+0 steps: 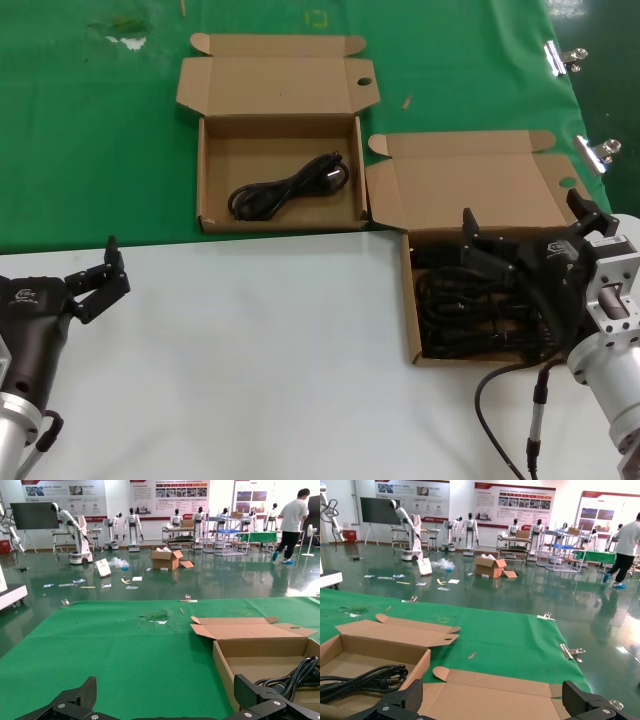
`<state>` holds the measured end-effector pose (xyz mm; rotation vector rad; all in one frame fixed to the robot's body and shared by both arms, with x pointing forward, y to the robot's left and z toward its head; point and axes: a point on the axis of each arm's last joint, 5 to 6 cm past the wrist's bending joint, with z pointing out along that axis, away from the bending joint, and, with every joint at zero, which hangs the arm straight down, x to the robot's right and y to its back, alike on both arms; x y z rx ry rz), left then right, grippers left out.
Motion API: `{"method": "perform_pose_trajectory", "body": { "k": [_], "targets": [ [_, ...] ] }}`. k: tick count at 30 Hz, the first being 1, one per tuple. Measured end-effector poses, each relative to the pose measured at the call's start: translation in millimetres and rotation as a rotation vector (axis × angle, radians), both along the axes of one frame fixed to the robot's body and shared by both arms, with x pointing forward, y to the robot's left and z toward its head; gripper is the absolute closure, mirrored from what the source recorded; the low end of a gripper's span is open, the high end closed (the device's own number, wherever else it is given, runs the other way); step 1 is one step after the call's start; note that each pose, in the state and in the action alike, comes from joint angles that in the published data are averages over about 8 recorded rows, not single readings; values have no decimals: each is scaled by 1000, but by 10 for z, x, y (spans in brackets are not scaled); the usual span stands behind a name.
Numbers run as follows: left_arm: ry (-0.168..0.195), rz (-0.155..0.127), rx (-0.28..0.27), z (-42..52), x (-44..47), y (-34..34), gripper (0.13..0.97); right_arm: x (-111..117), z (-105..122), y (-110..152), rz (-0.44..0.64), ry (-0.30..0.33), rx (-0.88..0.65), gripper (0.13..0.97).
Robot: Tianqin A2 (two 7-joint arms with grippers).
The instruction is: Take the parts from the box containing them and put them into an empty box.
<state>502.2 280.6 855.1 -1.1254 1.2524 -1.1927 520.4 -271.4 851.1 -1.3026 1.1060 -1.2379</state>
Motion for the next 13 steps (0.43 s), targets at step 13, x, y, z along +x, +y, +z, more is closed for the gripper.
{"method": "perform_pose_trajectory", "body": {
  "k": [13],
  "targets": [
    [0, 0, 0, 0, 0, 0, 132, 0, 0, 0, 0, 0, 0, 130]
  ]
}}
